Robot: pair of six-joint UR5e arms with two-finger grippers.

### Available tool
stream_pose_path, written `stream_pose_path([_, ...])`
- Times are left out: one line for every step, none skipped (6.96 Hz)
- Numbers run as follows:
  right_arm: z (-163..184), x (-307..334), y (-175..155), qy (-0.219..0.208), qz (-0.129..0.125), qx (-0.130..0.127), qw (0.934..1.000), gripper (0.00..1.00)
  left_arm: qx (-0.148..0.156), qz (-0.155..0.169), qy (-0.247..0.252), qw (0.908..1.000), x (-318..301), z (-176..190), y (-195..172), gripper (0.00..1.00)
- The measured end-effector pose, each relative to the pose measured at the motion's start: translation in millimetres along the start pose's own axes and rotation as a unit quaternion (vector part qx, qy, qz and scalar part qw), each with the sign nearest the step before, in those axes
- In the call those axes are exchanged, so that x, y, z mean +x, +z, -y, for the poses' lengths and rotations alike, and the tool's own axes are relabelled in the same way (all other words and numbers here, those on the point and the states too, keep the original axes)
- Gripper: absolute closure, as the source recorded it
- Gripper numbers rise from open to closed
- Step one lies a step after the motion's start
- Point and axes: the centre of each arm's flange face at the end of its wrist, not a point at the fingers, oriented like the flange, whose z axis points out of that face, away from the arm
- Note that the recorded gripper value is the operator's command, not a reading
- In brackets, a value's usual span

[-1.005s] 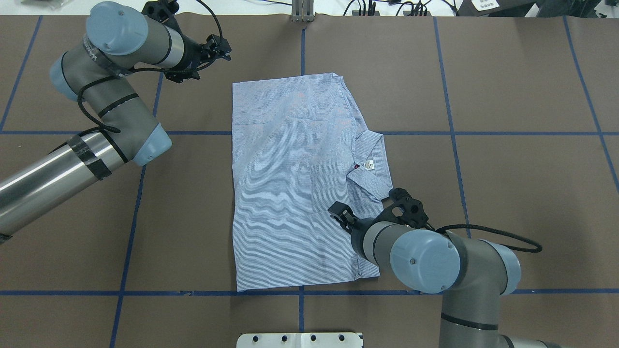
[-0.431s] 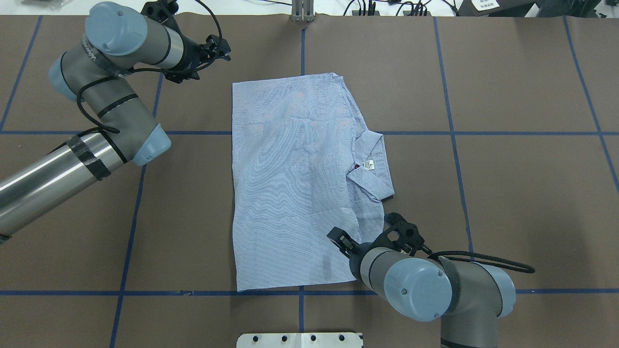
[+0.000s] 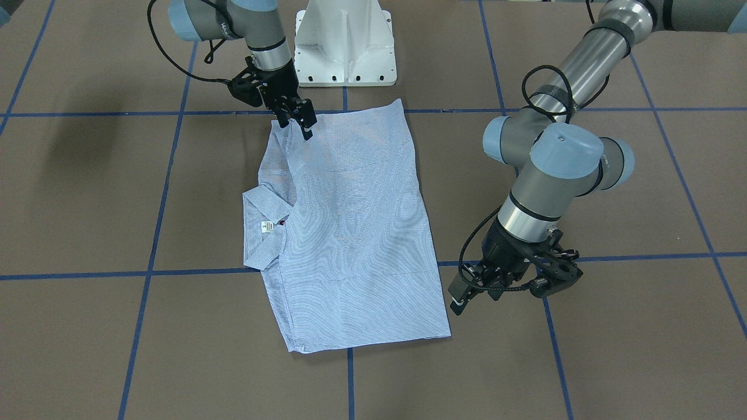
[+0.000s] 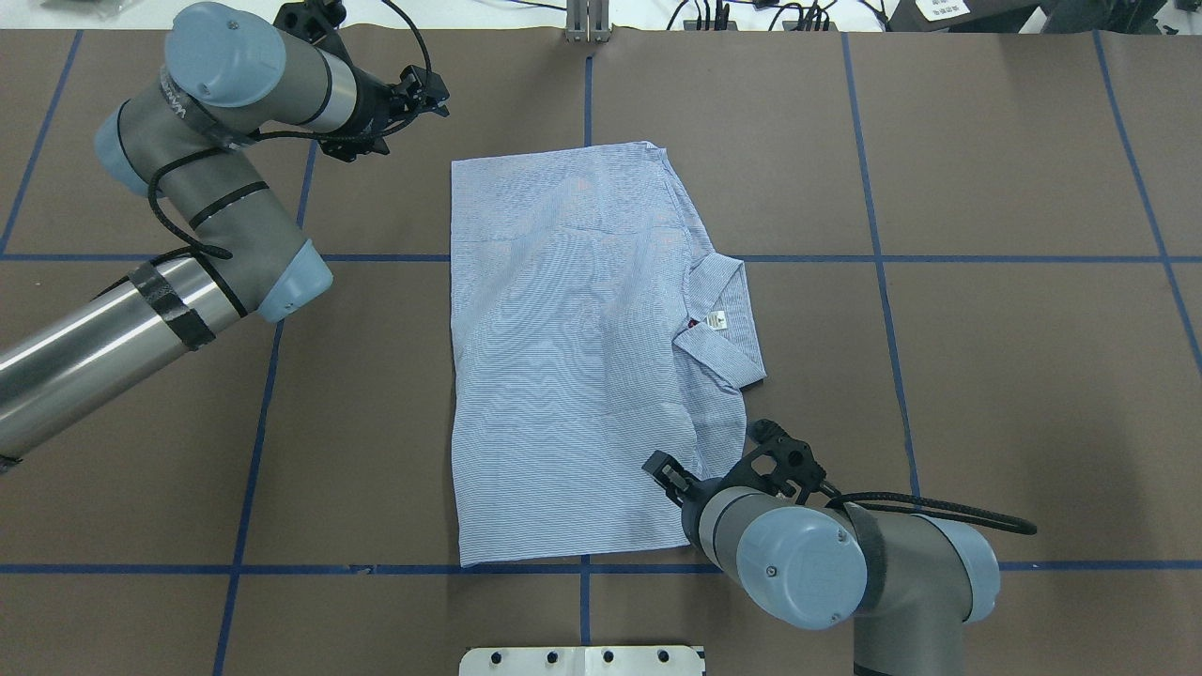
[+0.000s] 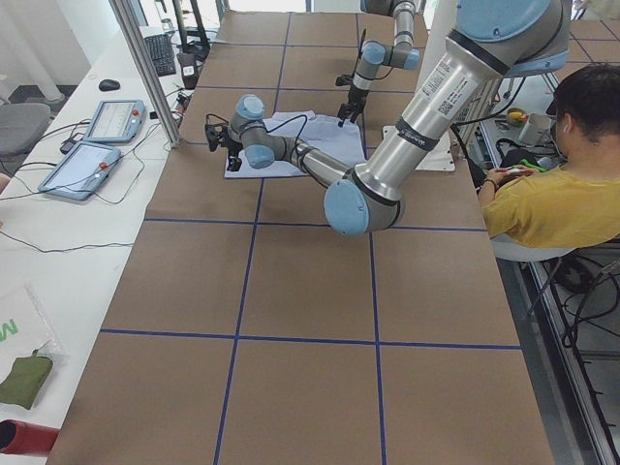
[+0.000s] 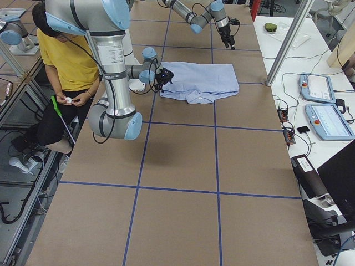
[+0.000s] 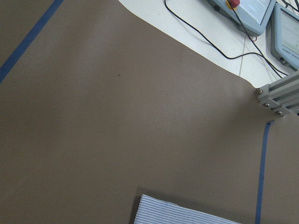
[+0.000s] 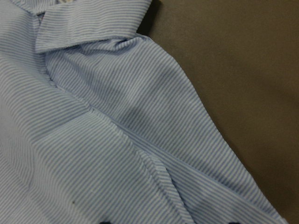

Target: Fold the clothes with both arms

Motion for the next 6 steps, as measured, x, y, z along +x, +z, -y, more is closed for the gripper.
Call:
stream_pose_path([0.4,0.3,-0.1,0.000,-0.001,0.001,1.0000,0.95,0.000,-0.002,0.000,1.0000,0.6,-0.4,-1.6,0.01])
stream_pose_path([0.6,0.1,-0.9,0.000,-0.001,0.001,1.0000,1.00,0.001,-0.003,0.000,1.0000,1.7,-0.8,-3.1,0.01])
stream_pose_path([0.8,0.0,-1.7,0.001,-0.001,0.001,1.0000,1.00,0.001,-0.004,-0.001,1.0000,2.2,-1.0,-3.8,0.01])
stream_pose_path([1.0,-0.4,-2.7,0.001,0.000,0.001,1.0000,1.00,0.000,-0.004,-0.004,1.0000,2.5,-1.2,-4.0,0.01])
stream_pose_path([1.5,-1.1,-4.0,0.002,0.001,0.000,1.0000,1.00,0.000,-0.005,-0.007,1.0000,3.2,-1.8,-4.1,0.01])
stream_pose_path([1.9,-1.2,-5.3,0.002,0.001,0.001,1.0000,1.00,-0.001,-0.005,-0.009,0.9999,3.7,-2.5,-4.0,0.01])
